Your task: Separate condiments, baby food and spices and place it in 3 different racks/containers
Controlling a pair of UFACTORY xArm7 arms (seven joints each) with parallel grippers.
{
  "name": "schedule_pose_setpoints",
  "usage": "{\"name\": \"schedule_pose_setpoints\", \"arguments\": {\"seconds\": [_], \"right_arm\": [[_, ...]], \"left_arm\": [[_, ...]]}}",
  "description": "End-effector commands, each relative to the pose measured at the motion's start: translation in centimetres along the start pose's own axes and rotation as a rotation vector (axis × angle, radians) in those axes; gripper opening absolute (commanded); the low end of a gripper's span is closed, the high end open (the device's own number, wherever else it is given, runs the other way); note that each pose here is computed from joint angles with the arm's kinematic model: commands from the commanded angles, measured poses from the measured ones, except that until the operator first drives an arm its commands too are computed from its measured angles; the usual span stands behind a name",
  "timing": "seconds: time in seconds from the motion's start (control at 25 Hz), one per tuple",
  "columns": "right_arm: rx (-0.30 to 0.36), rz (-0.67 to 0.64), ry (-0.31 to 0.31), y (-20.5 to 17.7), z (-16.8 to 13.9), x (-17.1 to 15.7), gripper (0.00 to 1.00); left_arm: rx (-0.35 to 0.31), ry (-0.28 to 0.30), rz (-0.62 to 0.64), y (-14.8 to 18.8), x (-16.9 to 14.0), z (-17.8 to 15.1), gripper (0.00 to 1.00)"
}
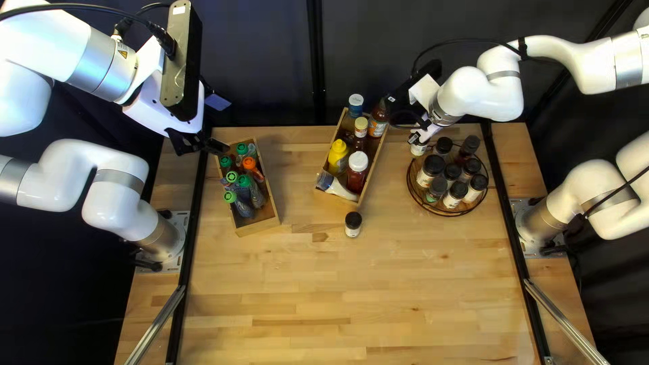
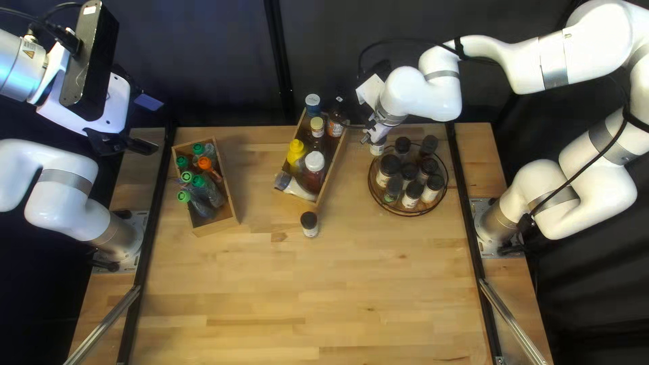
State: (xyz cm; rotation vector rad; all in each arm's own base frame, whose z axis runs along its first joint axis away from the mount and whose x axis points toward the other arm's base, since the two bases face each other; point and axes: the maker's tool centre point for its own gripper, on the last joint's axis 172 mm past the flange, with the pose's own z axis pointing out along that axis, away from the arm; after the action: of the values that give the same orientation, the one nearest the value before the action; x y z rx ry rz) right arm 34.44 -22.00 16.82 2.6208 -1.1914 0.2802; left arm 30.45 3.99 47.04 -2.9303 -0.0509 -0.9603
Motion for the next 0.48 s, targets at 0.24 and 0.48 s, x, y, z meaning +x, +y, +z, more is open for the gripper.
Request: {"name": "schedule_pose_setpoints", "arguments": {"seconds": [0.24,0.48], "right_arm": [[0.001,0.003,-0.013,0.8,1.6,-1.1,0.00],[0.011,0.000,-0.020,0.6,1.9,-1.7,0.00]], "left_arm": [[0.000,0.000,0.000,0.0,0.0,0.0,1.00],[0.000,0.000,0.000,0.0,0.0,0.0,1.00]]}}
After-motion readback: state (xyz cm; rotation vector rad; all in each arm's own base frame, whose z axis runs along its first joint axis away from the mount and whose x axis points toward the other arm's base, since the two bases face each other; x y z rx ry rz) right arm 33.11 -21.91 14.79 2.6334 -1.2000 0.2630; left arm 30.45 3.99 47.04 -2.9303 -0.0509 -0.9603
